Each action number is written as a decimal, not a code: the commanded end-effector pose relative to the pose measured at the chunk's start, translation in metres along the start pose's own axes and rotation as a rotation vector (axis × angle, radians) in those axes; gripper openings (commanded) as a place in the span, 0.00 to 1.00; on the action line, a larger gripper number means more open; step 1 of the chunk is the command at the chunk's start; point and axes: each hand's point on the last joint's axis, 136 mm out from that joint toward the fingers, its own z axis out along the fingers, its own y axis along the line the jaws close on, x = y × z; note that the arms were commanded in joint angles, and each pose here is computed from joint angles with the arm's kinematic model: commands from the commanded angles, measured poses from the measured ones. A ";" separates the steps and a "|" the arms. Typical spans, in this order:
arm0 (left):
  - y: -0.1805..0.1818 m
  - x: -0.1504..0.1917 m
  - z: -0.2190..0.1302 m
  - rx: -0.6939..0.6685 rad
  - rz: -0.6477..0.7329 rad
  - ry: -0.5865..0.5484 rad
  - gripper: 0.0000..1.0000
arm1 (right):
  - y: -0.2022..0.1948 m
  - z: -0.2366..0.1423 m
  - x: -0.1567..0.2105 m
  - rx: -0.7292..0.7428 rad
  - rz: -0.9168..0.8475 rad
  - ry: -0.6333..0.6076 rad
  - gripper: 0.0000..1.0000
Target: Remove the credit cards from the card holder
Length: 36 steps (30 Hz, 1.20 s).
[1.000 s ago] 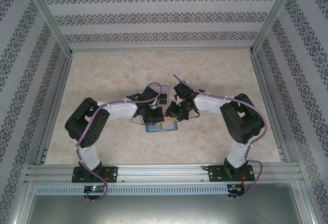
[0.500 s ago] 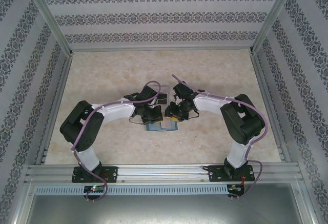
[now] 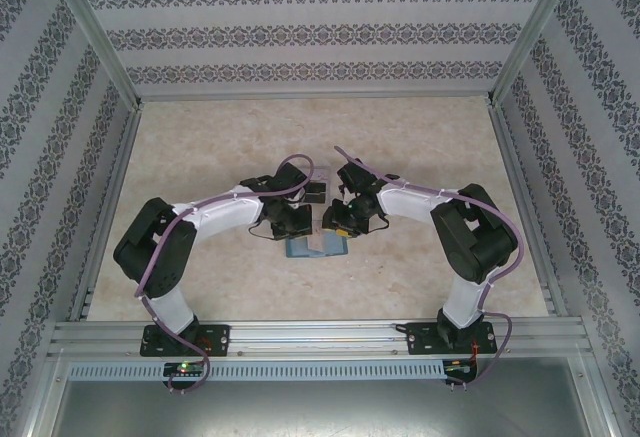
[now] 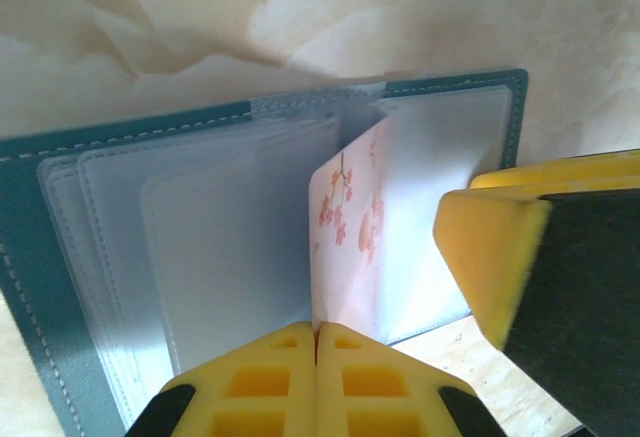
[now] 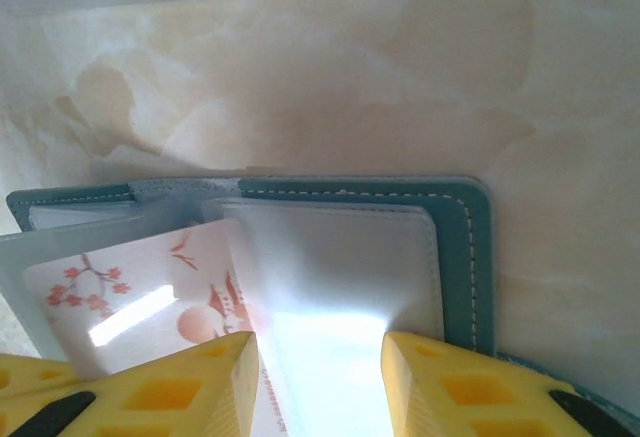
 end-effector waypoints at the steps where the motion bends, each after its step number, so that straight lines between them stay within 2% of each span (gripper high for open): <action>1: 0.009 0.005 -0.011 -0.085 0.037 0.014 0.01 | -0.019 0.002 0.007 0.093 0.015 0.017 0.39; 14: -0.016 0.008 0.005 -0.058 0.078 0.063 0.06 | -0.017 0.004 0.008 0.087 0.011 0.024 0.40; 25: -0.015 0.010 0.018 -0.061 0.072 0.090 0.11 | -0.016 0.005 0.010 0.087 0.009 0.028 0.39; 30: -0.016 0.010 0.017 -0.061 0.073 0.085 0.05 | -0.015 0.004 0.009 0.086 0.008 0.025 0.39; 36: -0.019 0.006 -0.003 -0.068 0.092 0.041 0.02 | -0.010 -0.002 0.007 0.077 0.002 0.014 0.39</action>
